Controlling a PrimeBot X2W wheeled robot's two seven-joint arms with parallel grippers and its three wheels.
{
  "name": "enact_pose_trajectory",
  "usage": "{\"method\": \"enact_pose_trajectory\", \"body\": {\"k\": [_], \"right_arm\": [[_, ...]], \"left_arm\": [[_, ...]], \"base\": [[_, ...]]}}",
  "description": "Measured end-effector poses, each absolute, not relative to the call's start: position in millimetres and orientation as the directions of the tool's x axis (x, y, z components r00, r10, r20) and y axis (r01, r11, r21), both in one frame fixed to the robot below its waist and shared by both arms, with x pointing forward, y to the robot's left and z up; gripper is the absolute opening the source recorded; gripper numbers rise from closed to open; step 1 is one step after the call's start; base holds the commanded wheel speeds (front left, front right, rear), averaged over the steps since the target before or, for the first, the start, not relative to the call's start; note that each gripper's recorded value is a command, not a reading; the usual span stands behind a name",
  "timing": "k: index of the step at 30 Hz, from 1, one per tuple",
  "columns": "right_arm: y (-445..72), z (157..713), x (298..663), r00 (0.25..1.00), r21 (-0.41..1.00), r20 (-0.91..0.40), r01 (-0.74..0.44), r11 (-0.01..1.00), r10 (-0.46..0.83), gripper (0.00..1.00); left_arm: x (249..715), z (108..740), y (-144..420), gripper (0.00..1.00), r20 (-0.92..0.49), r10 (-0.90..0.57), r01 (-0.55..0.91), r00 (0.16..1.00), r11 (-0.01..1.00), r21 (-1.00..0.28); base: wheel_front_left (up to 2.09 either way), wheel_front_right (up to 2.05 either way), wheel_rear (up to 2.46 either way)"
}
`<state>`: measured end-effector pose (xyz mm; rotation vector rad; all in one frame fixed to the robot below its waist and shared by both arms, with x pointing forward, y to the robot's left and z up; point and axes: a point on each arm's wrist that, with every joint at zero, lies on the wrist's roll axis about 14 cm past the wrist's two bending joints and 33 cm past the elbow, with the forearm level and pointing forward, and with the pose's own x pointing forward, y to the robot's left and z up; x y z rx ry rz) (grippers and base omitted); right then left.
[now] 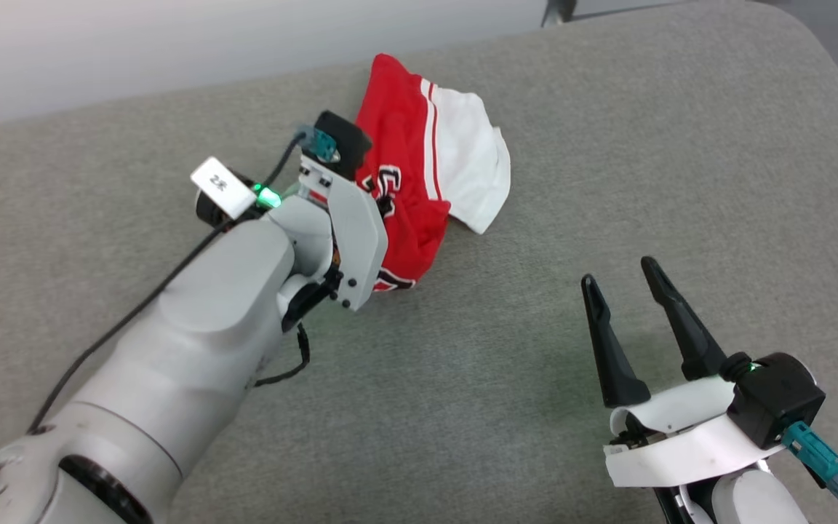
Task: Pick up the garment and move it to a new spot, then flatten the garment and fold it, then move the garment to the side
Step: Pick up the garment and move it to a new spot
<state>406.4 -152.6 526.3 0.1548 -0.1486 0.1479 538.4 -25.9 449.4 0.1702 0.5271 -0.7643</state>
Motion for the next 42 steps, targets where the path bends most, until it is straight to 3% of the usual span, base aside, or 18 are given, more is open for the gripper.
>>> {"method": "enact_pose_trajectory", "body": {"k": [7, 17, 18, 20, 21, 22, 32, 42], "right_arm": [[-136.1, 530.5, 407.1, 0.968, 0.15, 0.174, -0.207, 0.967, 0.18, 1.0], [-134.0, 525.4, 414.1, 0.968, 0.138, 0.163, -0.213, 0.967, 0.189, 1.0], [-134.8, 525.3, 415.0, 0.969, 0.137, 0.163, -0.211, 0.968, 0.188, 1.0], [-137.6, 525.0, 415.8, 0.97, 0.138, 0.162, -0.203, 0.969, 0.18, 1.0], [-139.0, 523.8, 415.6, 0.972, 0.14, 0.159, -0.198, 0.97, 0.176, 1.0], [-140.3, 523.1, 415.5, 0.973, 0.14, 0.156, -0.194, 0.971, 0.172, 1.0], [-143.4, 521.8, 405.7, 0.976, 0.12, 0.144, -0.182, 0.976, 0.165, 1.0], [-126.1, 512.6, 384.8, 0.971, 0.084, 0.102, -0.226, 0.971, 0.217, 1.0]], "left_arm": [[516.6, 427.1, 1.9, 0.0, -0.617, -0.546, 0.686, 0.567, 0.728, -0.014], [505.9, 410.9, -4.3, 0.0, -0.655, -0.566, 0.72, 0.5, 0.692, -0.049], [507.5, 409.8, -4.5, 0.04, -0.657, -0.565, 0.72, 0.499, 0.692, -0.048], [510.3, 406.8, -5.0, 0.37, -0.662, -0.563, 0.719, 0.495, 0.693, -0.052], [511.4, 405.7, -5.4, 0.82, -0.664, -0.562, 0.719, 0.493, 0.693, -0.054], [512.6, 405.0, -6.0, 1.0, -0.664, -0.563, 0.719, 0.492, 0.693, -0.054], [513.3, 429.6, -6.2, 1.0, -0.605, -0.589, 0.695, 0.536, 0.714, -0.079], [502.5, 484.2, 18.6, 1.0, -0.397, -0.615, 0.581, 0.682, 0.784, -0.216]], "base": [[0.0, 0.0, 0.0], [0.0, 0.0, 0.0], [0.0, 0.0, 0.0], [0.0, 0.0, 0.0], [0.0, 0.0, 0.0], [0.0, 0.0, 0.0], [0.0, 0.0, 0.0], [0.0, 0.0, 0.0]]}}
